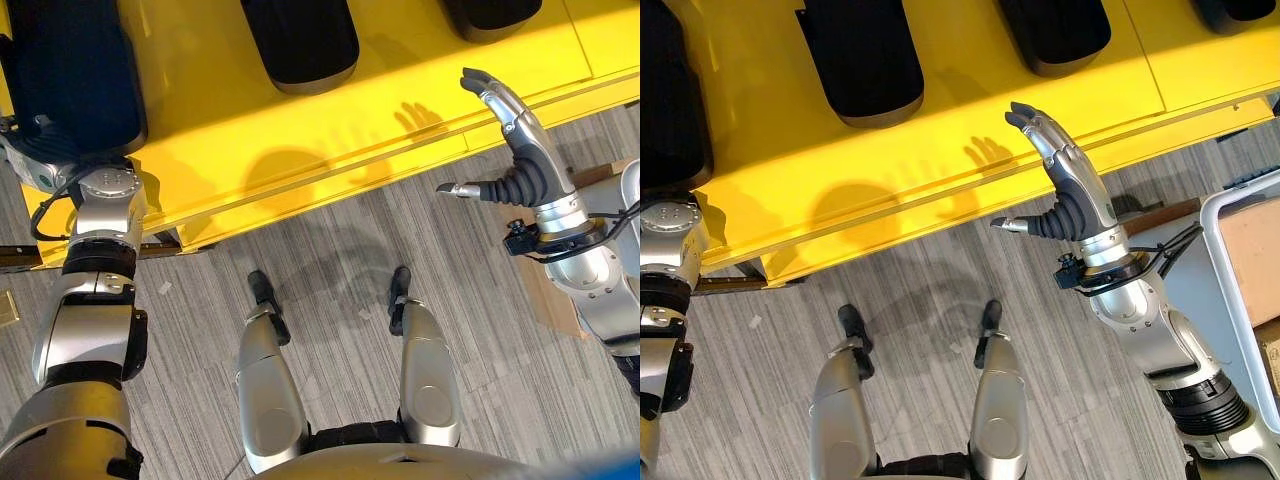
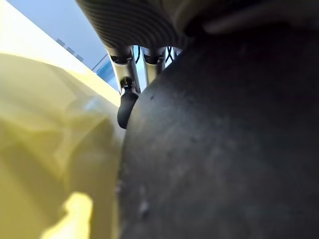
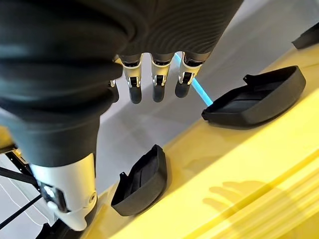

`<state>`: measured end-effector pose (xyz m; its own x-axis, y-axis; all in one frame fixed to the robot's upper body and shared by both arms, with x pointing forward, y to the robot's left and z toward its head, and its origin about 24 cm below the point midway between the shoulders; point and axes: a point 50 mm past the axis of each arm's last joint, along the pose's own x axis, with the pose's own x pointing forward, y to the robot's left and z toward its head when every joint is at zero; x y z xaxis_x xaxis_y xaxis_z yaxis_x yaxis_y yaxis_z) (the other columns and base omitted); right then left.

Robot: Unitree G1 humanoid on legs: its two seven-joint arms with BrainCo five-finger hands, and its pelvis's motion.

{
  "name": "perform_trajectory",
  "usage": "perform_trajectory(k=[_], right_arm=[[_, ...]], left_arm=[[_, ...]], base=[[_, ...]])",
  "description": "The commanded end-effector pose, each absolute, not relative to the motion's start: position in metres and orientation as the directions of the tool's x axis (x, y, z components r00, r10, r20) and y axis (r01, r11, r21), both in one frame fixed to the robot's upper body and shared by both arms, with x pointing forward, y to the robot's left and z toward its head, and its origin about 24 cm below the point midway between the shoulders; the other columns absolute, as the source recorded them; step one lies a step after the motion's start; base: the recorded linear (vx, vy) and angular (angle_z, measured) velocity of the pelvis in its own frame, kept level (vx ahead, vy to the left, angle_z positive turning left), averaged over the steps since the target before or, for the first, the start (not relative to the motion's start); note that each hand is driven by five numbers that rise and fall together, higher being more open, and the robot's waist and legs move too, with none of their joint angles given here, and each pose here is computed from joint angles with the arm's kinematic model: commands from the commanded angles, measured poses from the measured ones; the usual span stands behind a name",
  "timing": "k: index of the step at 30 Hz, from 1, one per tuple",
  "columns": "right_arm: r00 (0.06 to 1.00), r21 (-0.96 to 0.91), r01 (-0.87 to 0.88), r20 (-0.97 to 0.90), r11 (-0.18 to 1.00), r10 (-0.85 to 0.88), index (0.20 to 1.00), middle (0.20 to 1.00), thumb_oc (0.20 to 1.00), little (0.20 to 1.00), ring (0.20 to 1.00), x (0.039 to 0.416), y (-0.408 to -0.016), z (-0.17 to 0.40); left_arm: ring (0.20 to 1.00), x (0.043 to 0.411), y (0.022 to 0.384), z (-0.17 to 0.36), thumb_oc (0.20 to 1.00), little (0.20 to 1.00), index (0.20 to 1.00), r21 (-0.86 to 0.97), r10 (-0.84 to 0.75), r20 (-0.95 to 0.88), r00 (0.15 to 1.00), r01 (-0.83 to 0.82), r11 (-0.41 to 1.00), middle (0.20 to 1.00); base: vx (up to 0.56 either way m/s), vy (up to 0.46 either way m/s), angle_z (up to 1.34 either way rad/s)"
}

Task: Move parts from the plastic box to the shelf.

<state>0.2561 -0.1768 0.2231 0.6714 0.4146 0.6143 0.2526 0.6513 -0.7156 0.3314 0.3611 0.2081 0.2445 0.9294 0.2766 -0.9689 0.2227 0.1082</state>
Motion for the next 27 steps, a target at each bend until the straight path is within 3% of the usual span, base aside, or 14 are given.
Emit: perform_trajectory(k=[1,15,22,23,24,27], right_arm=[[0.575,-0.643,0.324,0.716,0.694,0.395,1.0,1.0,1.0,1.0,1.0,0.246,-0.175,0.245],[0.585,-0.639,0.322,0.714,0.698,0.384,1.0,1.0,1.0,1.0,1.0,0.248,-0.173,0.243],[0.594,-0.636,0.322,0.713,0.701,0.374,1.0,1.0,1.0,1.0,1.0,0.249,-0.172,0.24],[0.592,-0.634,0.32,0.714,0.704,0.374,1.0,1.0,1.0,1.0,1.0,0.249,-0.171,0.24],[0.592,-0.633,0.317,0.714,0.706,0.374,1.0,1.0,1.0,1.0,1.0,0.248,-0.171,0.24],[0.594,-0.628,0.308,0.714,0.715,0.371,1.0,1.0,1.0,1.0,1.0,0.247,-0.17,0.237]], left_arm=[[0.2,0.319,0.379,0.246,0.2,0.2,0.2,0.038,0.92,0.36,0.157,-0.987,0.153,0.2],[0.2,0.33,0.37,0.263,0.2,0.2,0.2,0.084,0.893,0.399,0.209,-0.978,0.191,0.2],[0.2,0.333,0.368,0.247,0.2,0.2,0.2,0.046,0.925,0.297,0.237,-0.971,0.234,0.2],[0.247,0.333,0.368,0.244,0.247,0.247,0.247,0.051,0.925,0.292,0.244,-0.97,0.24,0.247],[1.0,0.334,0.367,0.24,1.0,1.0,1.0,0.049,0.927,0.284,0.244,-0.97,0.24,1.0],[1.0,0.334,0.365,0.224,1.0,1.0,1.0,0.027,0.936,0.232,0.265,-0.964,0.266,1.0]], base=[[0.09,0.072,-0.02],[0.01,0.015,-0.02],[0.0,-0.012,0.0],[-0.01,-0.064,0.0],[-0.01,-0.08,-0.01],[-0.07,-0.093,0.01]])
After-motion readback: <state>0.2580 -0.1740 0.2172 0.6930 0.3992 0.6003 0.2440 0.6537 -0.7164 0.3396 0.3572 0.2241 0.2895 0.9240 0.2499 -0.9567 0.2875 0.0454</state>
